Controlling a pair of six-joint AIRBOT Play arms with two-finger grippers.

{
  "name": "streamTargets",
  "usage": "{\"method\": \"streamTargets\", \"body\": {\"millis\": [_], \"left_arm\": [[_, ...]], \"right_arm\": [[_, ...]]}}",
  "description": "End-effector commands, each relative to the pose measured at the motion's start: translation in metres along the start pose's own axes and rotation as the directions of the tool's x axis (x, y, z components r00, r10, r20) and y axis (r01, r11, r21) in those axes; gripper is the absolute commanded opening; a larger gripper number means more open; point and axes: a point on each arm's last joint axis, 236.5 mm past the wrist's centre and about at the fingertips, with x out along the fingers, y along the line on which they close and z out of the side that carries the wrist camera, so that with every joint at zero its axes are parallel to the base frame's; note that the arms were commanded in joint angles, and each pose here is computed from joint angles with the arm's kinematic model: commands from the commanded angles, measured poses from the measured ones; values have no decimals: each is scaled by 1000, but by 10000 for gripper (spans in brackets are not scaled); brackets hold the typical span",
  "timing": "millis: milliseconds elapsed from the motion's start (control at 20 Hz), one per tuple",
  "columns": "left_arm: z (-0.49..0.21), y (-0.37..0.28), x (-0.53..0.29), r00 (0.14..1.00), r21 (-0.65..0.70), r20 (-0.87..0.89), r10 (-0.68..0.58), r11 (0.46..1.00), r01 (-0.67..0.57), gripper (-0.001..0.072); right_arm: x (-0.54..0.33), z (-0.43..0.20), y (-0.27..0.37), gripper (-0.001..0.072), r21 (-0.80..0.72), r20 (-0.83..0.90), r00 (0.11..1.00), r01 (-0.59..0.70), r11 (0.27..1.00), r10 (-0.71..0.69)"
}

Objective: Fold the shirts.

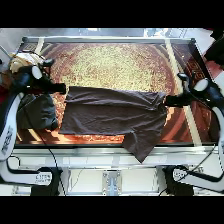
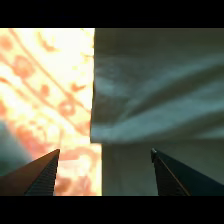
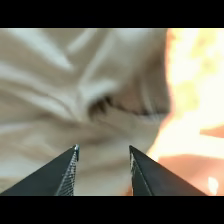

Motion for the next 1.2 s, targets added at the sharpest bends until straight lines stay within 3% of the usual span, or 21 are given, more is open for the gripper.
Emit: {"method": "streamTargets", "body": {"millis": [0,150,250,450,550,800,1100,1150], "left_arm": [[-38,1,-38,993,-195,104,-52,978,71,643],[-92,-20,-32,979,-359,140,-147,914,188,643],[-121,-30,-27,979,-433,94,-180,878,203,643],[-150,-45,-16,971,-517,45,-235,826,224,643],[-170,-54,-8,963,-568,17,-269,790,230,642],[-198,-63,3,957,-655,36,-289,716,241,643],[-196,-61,-2,956,-666,62,-286,702,254,643],[-196,-61,-2,956,-676,62,-286,693,251,643]], "right_arm": [[-33,-64,-3,386,156,40,998,-55,986,49],[-10,-147,22,386,280,-118,977,-141,950,180],[-5,-186,48,389,327,-252,920,-212,921,301],[4,-199,64,392,377,-274,887,-257,890,372],[12,-211,77,525,429,-292,851,-292,855,437],[40,-230,94,523,523,-294,808,-311,793,510],[64,-240,108,465,502,-334,803,-292,814,493],[68,-235,111,354,502,-317,809,-300,811,495]]}}
